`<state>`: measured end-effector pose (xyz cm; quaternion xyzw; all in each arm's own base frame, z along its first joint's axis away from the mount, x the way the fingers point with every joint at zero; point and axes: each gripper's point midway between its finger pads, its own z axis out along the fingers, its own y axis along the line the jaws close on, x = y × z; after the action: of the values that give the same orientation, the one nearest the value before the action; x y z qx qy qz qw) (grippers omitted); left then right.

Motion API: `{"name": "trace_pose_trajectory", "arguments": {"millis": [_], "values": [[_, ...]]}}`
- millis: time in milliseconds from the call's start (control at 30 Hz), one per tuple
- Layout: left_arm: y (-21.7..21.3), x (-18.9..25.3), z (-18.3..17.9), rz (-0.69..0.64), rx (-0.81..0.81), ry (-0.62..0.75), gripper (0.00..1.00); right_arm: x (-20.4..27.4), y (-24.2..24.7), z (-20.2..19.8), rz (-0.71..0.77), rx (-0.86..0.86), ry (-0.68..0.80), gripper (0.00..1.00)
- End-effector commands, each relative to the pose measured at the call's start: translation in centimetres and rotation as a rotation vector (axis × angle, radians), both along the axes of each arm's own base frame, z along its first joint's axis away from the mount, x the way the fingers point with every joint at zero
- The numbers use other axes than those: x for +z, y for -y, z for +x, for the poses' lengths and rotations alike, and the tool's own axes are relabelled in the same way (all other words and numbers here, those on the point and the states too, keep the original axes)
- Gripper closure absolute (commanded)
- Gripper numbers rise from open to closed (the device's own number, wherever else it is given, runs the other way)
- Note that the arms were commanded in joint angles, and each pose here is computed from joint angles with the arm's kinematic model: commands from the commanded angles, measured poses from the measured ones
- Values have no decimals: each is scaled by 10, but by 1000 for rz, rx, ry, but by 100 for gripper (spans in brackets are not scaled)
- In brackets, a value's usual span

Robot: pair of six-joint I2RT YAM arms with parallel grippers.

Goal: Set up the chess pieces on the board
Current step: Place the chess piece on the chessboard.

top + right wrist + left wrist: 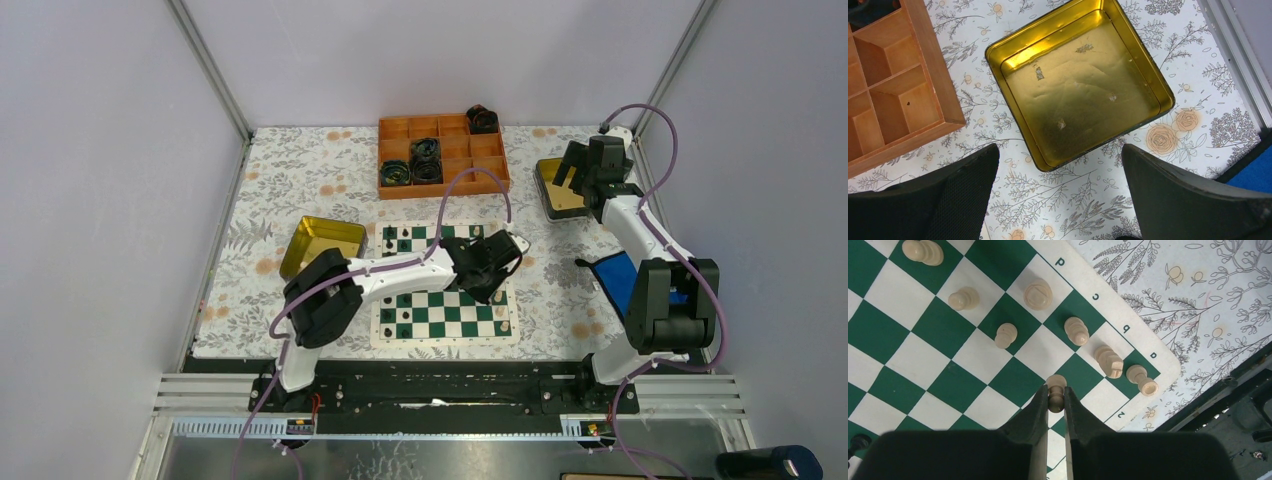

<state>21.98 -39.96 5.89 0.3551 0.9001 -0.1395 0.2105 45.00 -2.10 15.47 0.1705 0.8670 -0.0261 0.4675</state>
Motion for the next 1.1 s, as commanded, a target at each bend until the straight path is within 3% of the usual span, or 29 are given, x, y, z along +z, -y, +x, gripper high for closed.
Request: {"name": "trace_pose_trajectory", "arguments": {"millis": [0,1067], "values": [[14,3,7,-22,-17,37,100,18,-1,8,20,1,66,0],[14,-25,19,34,44,51,98,13,6,4,42,-12,71,0]]}}
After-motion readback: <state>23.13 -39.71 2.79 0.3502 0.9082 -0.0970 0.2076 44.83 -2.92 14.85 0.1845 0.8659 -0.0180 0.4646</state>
